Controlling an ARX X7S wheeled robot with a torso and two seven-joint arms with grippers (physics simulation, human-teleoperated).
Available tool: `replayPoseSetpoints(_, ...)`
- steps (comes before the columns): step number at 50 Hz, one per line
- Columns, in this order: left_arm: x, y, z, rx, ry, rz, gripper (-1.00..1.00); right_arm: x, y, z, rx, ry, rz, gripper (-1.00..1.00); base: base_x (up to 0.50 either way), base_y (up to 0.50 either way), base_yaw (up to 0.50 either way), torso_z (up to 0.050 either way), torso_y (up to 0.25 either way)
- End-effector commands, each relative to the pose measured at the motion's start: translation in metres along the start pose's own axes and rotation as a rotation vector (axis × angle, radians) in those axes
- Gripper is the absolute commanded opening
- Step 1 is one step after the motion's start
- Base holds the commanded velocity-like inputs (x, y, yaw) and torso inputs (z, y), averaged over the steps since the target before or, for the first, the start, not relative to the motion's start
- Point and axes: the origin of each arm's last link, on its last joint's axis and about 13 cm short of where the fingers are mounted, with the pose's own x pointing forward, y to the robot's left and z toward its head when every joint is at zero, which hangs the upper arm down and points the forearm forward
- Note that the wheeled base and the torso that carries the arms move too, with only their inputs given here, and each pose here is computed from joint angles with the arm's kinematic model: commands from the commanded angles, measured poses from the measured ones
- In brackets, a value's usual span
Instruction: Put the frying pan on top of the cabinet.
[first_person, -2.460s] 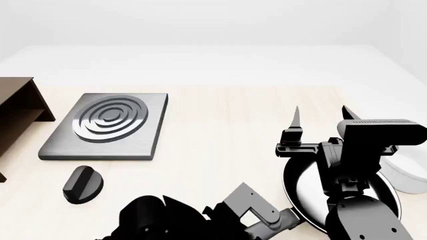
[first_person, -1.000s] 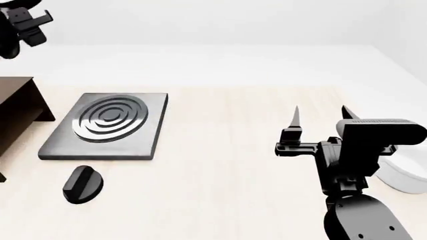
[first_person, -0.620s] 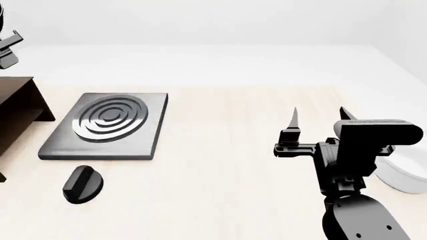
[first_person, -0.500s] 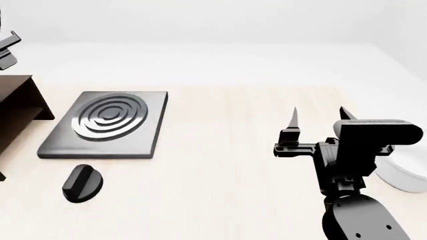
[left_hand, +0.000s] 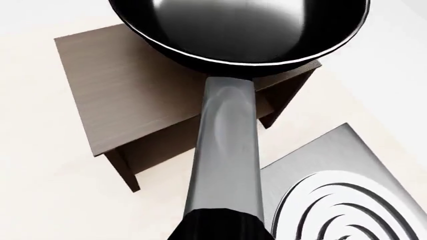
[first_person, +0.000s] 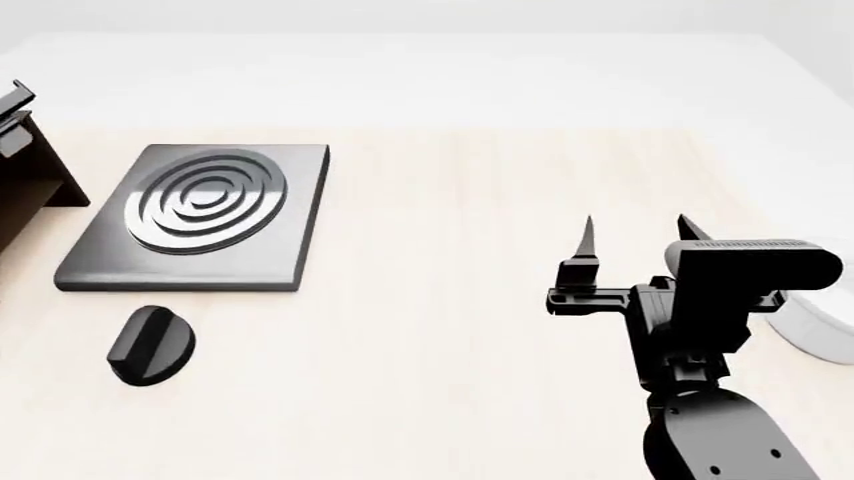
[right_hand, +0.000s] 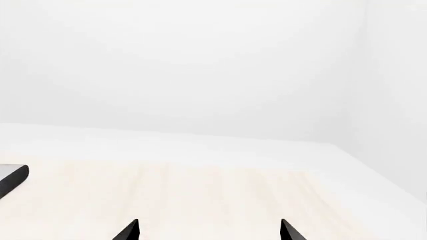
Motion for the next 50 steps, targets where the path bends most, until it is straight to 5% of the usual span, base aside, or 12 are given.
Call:
replayPoseSetpoints(1, -0.0024, 0.0040, 0.0120, -0.030, -0.063, 0.051, -1.00, 0.0003, 0.0001, -0.0002, 0.000, 0.001, 0.000, 1.00, 0.00, 0.00, 0.00, 0.000, 0.000)
replayPoseSetpoints(11, 0.0004, 0.0037, 0.0072, -0.009, -0.053, 0.053, -1.00, 0.0003, 0.0001, -0.0002, 0.000, 0.000, 0.000, 1.00, 0.00, 0.00, 0.00, 0.000, 0.000)
replayPoseSetpoints(27, 0.0048, 0.0053, 0.0043, -0.023, -0.043, 0.066, -1.00, 0.0000, 0.0006, -0.0011, -0.003, 0.001, 0.001, 1.00, 0.00, 0.00, 0.00, 0.000, -0.242)
replayPoseSetpoints(28, 0.0054, 0.0066, 0.0047, -0.022, -0.042, 0.077, 1.00, 0.0001, 0.0006, -0.0012, -0.003, 0.002, 0.000, 1.00, 0.00, 0.00, 0.00, 0.000, 0.000)
replayPoseSetpoints(38, 0.0034, 0.0065, 0.0077, -0.028, -0.052, 0.056, 1.00, 0.0001, 0.0009, -0.0017, -0.005, 0.003, 0.001, 1.00, 0.00, 0.00, 0.00, 0.000, 0.000)
replayPoseSetpoints(50, -0.0017, 0.0033, 0.0130, -0.041, -0.087, 0.030, 1.00, 0.0006, 0.0010, -0.0017, -0.004, 0.004, 0.003, 1.00, 0.00, 0.00, 0.00, 0.000, 0.250)
